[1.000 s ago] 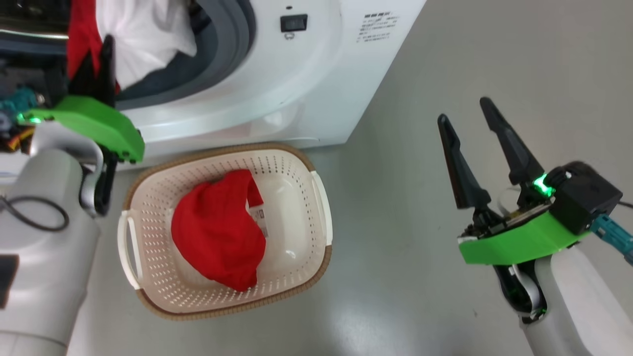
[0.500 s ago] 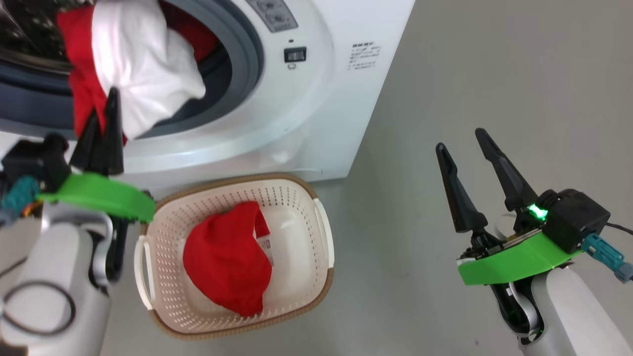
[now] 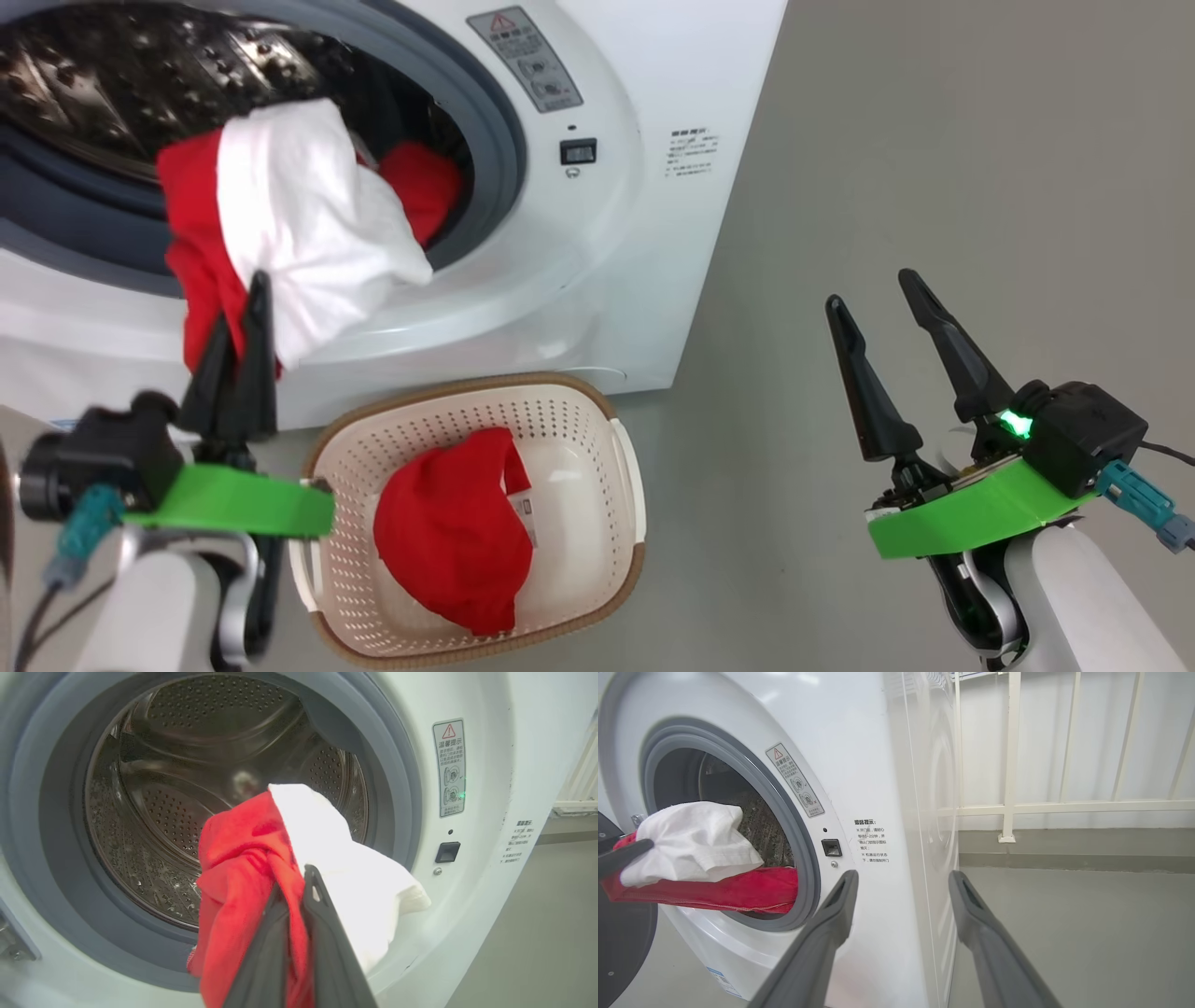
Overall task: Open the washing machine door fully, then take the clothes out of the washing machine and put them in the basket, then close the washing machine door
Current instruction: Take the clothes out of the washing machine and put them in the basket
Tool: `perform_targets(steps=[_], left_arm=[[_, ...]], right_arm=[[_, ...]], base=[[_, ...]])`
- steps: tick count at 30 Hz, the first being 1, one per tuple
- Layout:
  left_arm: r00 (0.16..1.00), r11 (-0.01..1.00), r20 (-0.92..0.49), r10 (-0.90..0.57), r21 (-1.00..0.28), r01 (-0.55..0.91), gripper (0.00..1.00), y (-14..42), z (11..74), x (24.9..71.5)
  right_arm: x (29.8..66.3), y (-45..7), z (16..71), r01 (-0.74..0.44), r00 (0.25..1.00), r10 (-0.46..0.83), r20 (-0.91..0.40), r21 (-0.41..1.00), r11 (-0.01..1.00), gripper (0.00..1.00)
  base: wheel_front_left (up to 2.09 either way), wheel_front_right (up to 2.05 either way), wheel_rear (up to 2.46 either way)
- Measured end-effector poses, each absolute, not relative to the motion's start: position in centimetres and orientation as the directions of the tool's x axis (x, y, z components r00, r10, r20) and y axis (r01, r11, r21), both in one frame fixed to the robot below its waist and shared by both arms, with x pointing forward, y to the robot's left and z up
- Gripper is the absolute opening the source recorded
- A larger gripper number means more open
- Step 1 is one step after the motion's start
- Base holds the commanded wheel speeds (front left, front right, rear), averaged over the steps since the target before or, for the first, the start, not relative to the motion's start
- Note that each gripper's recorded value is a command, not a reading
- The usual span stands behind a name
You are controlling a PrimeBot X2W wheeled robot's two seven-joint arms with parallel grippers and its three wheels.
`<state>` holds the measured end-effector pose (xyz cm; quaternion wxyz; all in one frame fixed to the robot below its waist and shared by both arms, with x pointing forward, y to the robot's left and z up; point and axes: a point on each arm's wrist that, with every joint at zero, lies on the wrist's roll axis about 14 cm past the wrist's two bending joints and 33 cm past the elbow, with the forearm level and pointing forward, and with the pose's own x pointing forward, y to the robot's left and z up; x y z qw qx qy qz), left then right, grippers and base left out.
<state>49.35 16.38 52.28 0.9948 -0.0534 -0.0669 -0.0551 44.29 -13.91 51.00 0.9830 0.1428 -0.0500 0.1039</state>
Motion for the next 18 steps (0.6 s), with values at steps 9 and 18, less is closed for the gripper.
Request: perform_targets(steps=[9,18], left_arm=[[0.98,0.988,0.186,-0.073,-0.119,0.096,0.0,16.5,54.0,45.9],[0.991,0.98,0.12,-0.058,-0.184,0.08,0.0,16.0,52.0,44.3]], right_arm=[[43.7,-13.2,51.7,-0.24,0.968,0.207,0.142,0.274,0.931,1.0],[43.5,-13.0,51.1,-0.24,0.969,0.211,0.128,0.281,0.929,1.0]], base=[[0.0,0.0,0.0],[0.0,0.0,0.0]])
